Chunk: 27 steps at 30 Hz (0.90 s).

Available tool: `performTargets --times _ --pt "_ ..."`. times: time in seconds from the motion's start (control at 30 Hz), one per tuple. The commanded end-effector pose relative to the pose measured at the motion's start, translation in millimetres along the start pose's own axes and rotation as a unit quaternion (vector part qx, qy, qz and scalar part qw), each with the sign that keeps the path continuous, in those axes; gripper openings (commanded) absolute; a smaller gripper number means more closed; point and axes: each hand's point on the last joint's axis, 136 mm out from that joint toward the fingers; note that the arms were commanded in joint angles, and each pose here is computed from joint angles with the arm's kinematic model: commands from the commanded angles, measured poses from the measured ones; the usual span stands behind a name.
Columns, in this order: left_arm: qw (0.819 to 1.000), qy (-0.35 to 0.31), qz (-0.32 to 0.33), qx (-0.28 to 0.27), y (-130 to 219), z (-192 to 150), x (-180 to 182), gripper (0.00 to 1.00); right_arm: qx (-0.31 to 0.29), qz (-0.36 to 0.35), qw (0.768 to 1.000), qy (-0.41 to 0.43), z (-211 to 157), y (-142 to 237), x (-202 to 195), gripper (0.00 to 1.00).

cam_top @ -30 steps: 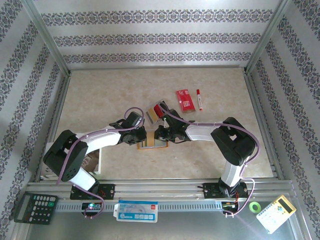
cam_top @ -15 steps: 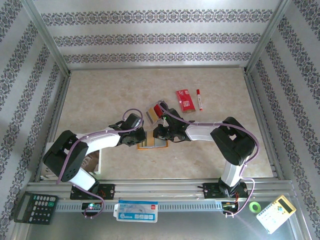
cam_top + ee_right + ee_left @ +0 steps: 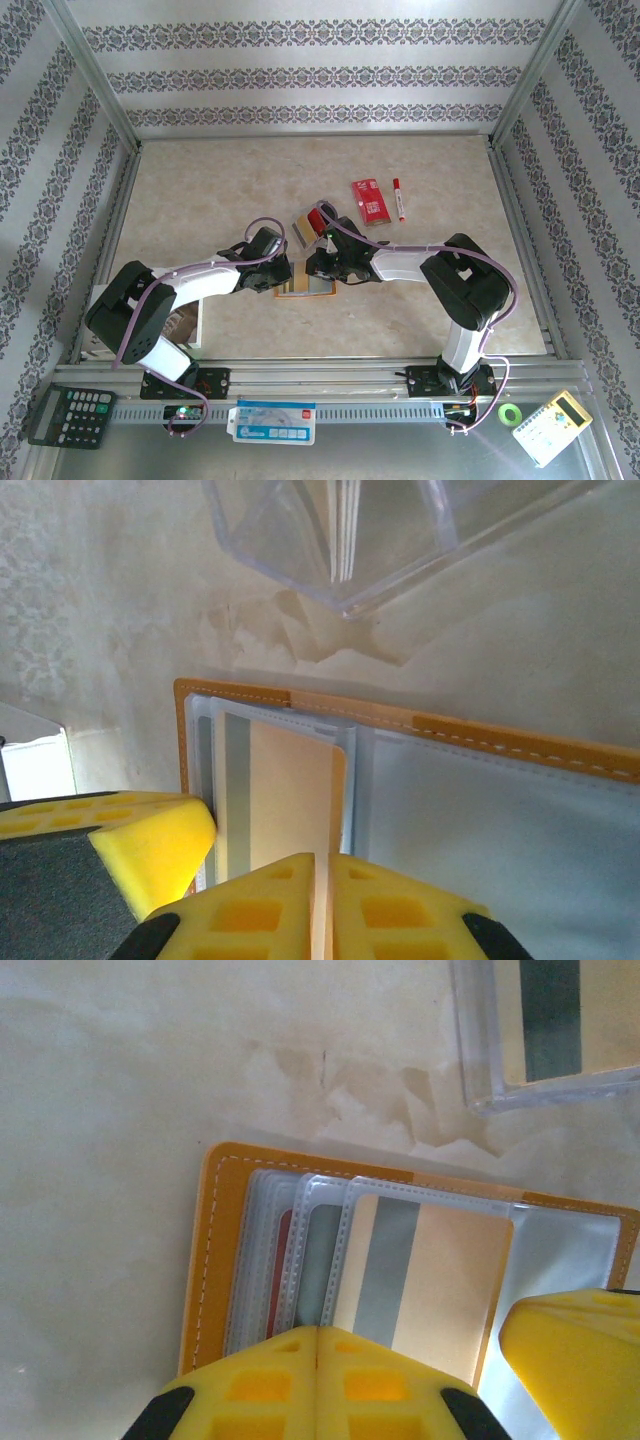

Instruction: Take the credit cards out of the card holder

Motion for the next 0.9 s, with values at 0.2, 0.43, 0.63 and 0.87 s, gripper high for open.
performTargets --times 0.2,0.43,0.63,0.87 --pt "0.999 0.011 0.042 0.02 -2.4 -14.0 23.7 0.06 0.004 -0.015 1.0 -0.012 -2.5 -7.1 -12.7 0.13" --pt "0.999 0.008 0.033 0.027 -5.3 -15.0 19.7 0.06 0.018 0.007 1.0 -0.015 -6.4 -10.8 -8.0 0.13" --pt "0.999 0.006 0.031 0.028 -4.9 -15.2 18.8 0.06 0.016 0.011 1.0 -0.014 -5.9 -9.3 -7.5 0.12" --pt "0.999 0.004 0.039 0.023 -0.8 -14.5 21.7 0.07 0.008 0.014 1.0 -0.011 -4.3 -5.9 -6.7 0.07"
Point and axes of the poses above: each hand's point on the last joint's axis, 136 mm out from that joint toward the fingers, its own y axis back along the fingers, its own x axis along the line the jaws close on, z = x × y, and after that the axes turned 11 degrees about -y, right-handed
